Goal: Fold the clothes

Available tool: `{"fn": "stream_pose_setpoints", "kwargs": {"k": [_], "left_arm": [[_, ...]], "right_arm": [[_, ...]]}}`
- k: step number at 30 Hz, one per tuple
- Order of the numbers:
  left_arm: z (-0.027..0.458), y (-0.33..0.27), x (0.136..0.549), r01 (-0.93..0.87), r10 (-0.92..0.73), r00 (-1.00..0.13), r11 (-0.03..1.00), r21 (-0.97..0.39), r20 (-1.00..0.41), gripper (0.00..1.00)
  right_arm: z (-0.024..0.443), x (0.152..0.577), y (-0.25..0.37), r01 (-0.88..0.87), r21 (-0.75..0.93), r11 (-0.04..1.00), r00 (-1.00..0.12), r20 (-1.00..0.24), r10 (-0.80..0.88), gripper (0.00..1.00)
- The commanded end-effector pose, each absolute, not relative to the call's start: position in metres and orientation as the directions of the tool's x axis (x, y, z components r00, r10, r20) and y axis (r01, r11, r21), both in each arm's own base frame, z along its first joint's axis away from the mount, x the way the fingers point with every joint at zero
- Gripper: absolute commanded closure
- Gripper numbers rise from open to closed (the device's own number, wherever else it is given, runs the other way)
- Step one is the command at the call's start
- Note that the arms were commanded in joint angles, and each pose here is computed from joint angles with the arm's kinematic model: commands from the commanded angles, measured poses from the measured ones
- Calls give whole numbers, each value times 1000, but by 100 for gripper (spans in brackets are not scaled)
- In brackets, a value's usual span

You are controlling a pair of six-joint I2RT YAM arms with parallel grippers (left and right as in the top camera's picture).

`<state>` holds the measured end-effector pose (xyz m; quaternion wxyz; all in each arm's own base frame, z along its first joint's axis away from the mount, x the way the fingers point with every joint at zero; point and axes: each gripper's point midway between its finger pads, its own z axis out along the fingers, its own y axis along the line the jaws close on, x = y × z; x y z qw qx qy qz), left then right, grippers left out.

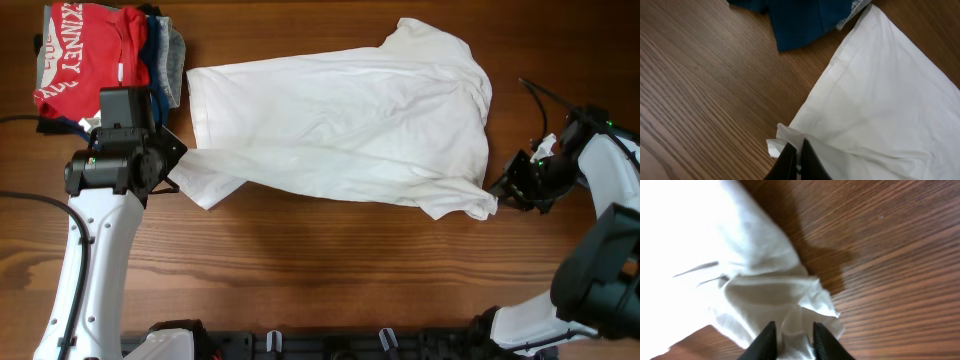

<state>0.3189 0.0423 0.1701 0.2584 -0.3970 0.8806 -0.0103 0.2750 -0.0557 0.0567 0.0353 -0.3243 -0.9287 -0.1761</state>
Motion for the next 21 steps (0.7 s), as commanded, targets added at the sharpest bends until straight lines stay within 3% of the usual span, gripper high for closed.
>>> {"fn": "stream_pose_setpoints", "kwargs": {"k": [1, 5, 7, 8, 14, 16, 19, 21], "left_arm": [[172, 48, 320, -701, -699, -545, 683, -205, -463, 96], [172, 48, 320, -701, -699, -545, 683, -205, -463, 96], [171, 48, 319, -701, -698, -547, 683, -203, -462, 96], [171, 48, 319, -702, -698, -548, 683, -201, -460, 96], [178, 45, 317, -691, -700, -543, 686, -228, -464, 96], [181, 46, 317, -689, -700, -537, 686, -235, -471, 96], [181, 45, 318, -688, -700, -537, 687, -236, -471, 96], [181, 45, 318, -688, -700, -537, 687, -236, -470, 96]], "right_arm": [[86, 278, -49, 573, 370, 731, -806, 98, 583, 78], [95, 276, -51, 538, 362, 761, -827, 51, 560, 80], [95, 275, -50, 528, 362, 768, -835, 53, 548, 94], [96, 275, -50, 527, 363, 768, -835, 52, 549, 96], [108, 278, -53, 493, 365, 789, -847, -6, 532, 96], [105, 273, -58, 503, 324, 802, -847, 0, 531, 89], [93, 261, -65, 525, 257, 811, -842, 22, 538, 60], [85, 255, -66, 535, 234, 812, -839, 34, 543, 51]]}}
